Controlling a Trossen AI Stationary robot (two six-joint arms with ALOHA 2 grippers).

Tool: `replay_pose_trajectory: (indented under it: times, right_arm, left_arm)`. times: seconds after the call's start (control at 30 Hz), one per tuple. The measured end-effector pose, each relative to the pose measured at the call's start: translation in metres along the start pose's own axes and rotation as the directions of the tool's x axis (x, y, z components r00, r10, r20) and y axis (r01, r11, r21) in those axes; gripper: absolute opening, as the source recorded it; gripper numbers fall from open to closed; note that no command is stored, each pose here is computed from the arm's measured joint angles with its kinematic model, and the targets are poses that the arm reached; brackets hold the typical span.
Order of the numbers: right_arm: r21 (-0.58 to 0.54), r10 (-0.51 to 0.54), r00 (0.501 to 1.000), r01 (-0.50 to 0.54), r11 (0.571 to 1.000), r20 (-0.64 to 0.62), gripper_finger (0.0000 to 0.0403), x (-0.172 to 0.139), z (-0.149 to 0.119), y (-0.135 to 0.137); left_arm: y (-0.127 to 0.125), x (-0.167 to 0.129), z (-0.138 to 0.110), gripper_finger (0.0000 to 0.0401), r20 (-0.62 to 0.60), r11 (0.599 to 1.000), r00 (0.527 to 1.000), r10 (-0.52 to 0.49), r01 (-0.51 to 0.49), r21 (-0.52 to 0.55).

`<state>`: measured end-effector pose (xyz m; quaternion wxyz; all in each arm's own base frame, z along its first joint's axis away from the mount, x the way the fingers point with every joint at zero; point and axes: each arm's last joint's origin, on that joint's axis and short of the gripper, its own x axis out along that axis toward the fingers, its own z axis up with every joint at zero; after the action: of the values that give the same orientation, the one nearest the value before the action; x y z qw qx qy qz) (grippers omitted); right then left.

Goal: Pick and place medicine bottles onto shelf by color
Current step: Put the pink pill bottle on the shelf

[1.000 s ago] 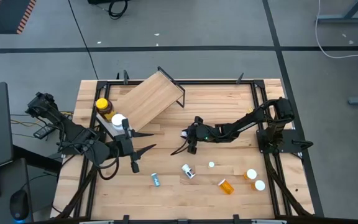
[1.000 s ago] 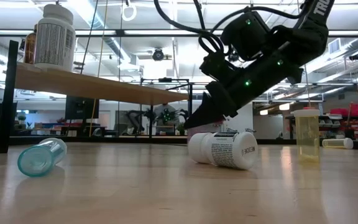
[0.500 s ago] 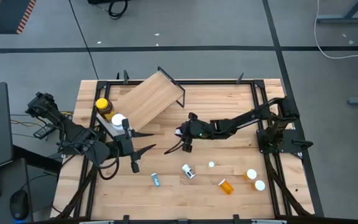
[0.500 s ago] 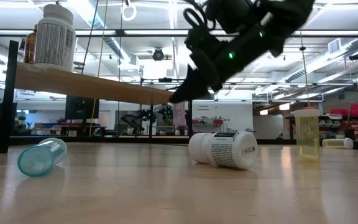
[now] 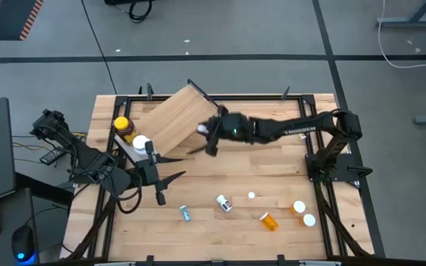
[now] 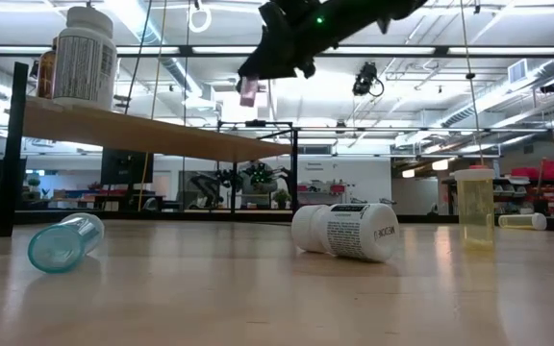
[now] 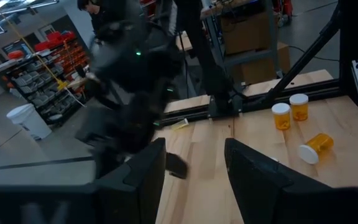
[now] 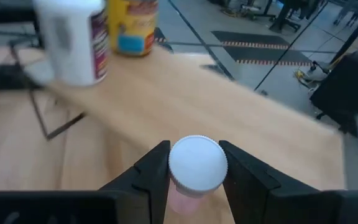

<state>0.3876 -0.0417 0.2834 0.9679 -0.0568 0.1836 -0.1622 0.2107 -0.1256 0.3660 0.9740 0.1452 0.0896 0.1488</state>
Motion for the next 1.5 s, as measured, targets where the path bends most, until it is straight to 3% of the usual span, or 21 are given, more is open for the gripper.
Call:
replay_pose_trajectory:
  times: [0.43, 0.67, 0.83, 1.07, 1.3, 1.5]
  right_arm:
    - [0.026, -0.062, 0.996, 0.060, 0.998, 0.069, 0.0140, 0.000, 0.048, -0.066]
    - [0.042, -0.089, 0.992, 0.086, 0.995, 0.090, 0.0140, 0.000, 0.051, -0.082]
    - [0.089, -0.096, 0.976, 0.080, 0.993, 0.196, 0.0140, 0.006, 0.055, -0.097]
    - [0.082, -0.090, 0.992, 0.082, 0.993, 0.091, 0.0140, 0.049, 0.055, -0.111]
    - [0.075, -0.104, 0.994, 0.101, 0.992, 0.029, 0.0140, 0.082, 0.077, -0.128]
    - [0.062, -0.092, 0.994, 0.095, 0.994, -0.053, 0.0140, 0.112, 0.063, -0.131]
  left_arm:
    - [0.000, 0.000, 0.000, 0.0173, 0.000, 1.000, 1.000, 0.000, 0.000, 0.007]
    - [0.000, 0.000, 0.000, 0.0176, 0.001, 1.000, 1.000, 0.000, 0.000, 0.008]
    - [0.000, 0.000, 0.000, 0.0178, 0.001, 1.000, 1.000, 0.000, 0.000, 0.007]
    - [-0.001, -0.001, 0.001, 0.0175, 0.004, 1.000, 1.000, -0.004, 0.004, 0.007]
    - [-0.005, -0.005, 0.001, 0.0177, 0.009, 1.000, 1.000, -0.028, 0.027, 0.014]
    - [-0.008, -0.009, 0.001, 0.0172, 0.016, 0.999, 0.999, -0.047, 0.047, 0.016]
